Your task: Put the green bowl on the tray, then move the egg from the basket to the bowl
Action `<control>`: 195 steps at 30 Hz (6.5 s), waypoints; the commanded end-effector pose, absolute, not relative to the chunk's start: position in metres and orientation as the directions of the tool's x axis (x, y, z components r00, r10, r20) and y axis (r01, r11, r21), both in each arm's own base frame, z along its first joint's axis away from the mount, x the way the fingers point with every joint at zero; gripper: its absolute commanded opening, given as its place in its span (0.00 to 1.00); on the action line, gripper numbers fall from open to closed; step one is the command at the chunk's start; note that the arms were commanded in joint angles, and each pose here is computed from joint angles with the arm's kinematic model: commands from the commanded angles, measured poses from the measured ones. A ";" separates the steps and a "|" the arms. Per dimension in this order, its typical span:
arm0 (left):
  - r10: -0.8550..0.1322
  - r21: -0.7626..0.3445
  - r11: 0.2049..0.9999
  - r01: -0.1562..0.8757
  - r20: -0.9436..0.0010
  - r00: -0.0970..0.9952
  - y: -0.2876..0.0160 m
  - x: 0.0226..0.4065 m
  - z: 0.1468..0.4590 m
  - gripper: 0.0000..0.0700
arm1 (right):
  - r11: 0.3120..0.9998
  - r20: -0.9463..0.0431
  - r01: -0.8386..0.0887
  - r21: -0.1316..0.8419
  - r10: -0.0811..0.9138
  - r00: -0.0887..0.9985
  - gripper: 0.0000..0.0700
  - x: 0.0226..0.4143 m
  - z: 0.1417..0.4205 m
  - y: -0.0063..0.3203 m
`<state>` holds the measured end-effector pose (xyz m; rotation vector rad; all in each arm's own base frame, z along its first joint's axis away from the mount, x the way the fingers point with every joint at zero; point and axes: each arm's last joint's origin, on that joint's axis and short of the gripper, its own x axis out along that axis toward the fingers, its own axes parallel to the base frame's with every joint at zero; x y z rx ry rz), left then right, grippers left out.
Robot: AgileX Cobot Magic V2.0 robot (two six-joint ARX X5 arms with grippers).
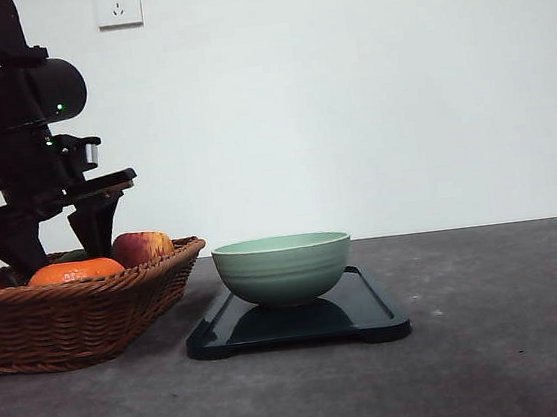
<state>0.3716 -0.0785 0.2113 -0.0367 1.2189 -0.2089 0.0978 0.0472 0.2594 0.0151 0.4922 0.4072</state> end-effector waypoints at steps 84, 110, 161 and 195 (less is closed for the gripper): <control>-0.536 -0.206 0.816 0.540 -0.620 0.573 -0.236 0.344 0.261 0.31 | 0.922 -0.423 -0.380 0.076 0.375 0.825 0.32 0.100 0.263 0.048; -0.445 -0.180 0.849 0.498 -0.751 0.488 -0.249 0.364 0.184 0.32 | 0.922 -0.425 -0.380 0.076 0.374 0.824 0.32 0.100 0.263 0.048; -0.421 -0.204 0.889 0.411 -0.718 0.555 -0.133 0.203 0.258 0.73 | 0.881 -0.512 -0.461 0.107 0.446 0.734 0.32 0.117 0.253 0.060; -0.363 -0.270 0.929 0.253 -0.533 0.764 -0.049 0.102 0.253 0.00 | 0.759 -0.543 -0.634 0.149 0.599 0.589 0.02 0.138 0.239 0.099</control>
